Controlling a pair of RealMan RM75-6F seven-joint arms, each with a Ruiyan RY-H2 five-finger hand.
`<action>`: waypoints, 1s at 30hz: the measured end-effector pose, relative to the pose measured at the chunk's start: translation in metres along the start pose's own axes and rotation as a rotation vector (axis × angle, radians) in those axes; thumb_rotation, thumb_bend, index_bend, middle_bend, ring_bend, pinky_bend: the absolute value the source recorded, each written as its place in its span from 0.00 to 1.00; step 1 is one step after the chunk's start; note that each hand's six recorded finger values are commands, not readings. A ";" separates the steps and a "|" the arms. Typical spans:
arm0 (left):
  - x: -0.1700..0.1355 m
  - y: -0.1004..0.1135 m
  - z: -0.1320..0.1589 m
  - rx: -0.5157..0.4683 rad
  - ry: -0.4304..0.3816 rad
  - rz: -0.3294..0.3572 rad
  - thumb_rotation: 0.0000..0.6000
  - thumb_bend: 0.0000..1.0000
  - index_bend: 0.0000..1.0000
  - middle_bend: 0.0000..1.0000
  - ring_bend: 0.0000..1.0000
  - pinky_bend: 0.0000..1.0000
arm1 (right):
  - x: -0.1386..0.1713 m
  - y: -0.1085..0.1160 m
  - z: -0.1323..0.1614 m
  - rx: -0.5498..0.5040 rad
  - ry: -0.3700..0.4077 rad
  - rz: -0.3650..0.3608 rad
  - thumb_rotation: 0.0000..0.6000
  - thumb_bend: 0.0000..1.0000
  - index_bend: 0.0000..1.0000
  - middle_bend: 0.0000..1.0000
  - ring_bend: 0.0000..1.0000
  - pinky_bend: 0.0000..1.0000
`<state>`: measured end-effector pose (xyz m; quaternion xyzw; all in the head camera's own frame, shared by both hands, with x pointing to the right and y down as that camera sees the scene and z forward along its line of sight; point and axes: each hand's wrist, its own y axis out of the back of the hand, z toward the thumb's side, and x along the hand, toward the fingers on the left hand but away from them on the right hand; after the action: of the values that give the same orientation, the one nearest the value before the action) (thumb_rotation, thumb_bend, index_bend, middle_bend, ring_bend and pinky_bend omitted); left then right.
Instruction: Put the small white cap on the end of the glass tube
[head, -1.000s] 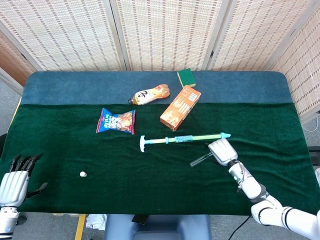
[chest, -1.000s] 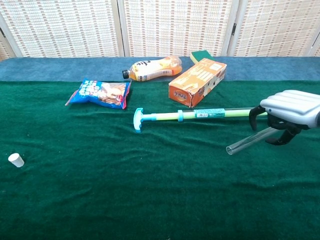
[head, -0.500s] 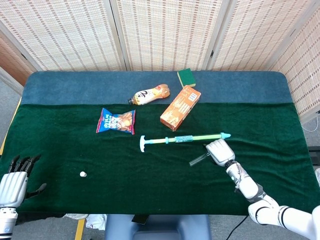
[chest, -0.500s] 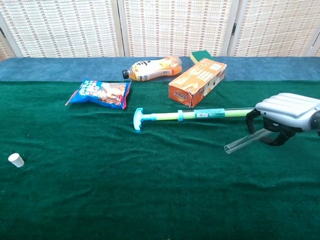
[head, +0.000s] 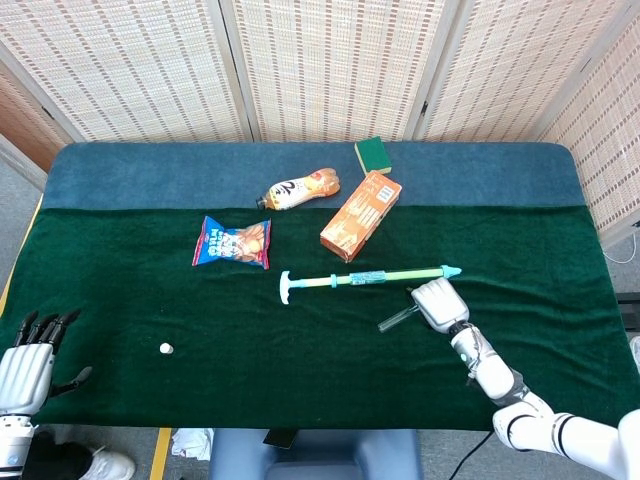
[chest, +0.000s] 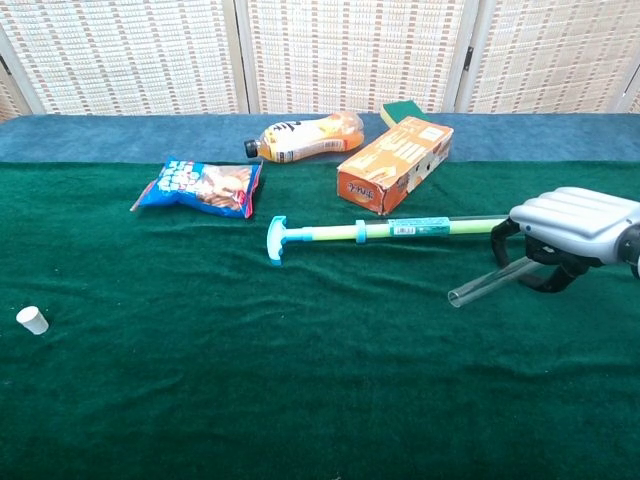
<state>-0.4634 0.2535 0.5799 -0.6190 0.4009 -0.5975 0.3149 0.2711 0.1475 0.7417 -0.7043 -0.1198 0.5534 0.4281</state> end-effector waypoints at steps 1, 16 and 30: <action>0.000 0.000 0.000 0.000 -0.002 0.001 1.00 0.26 0.16 0.25 0.19 0.07 | 0.000 0.000 0.000 -0.001 -0.001 -0.001 1.00 0.51 0.75 1.00 1.00 1.00; 0.032 0.005 0.012 0.025 -0.106 0.001 1.00 0.26 0.32 0.42 0.37 0.27 | 0.024 0.043 -0.010 -0.100 -0.026 -0.136 1.00 0.61 0.91 1.00 1.00 1.00; 0.074 -0.029 0.056 0.073 -0.313 -0.116 1.00 0.28 0.46 0.88 0.75 0.73 | 0.093 0.107 -0.055 -0.104 -0.134 -0.280 1.00 0.61 0.92 1.00 1.00 1.00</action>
<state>-0.4071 0.1977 0.6361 -0.7147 0.2885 -0.5252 0.3608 0.3201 0.1165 0.6009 -0.6636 -0.2735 0.5270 0.4550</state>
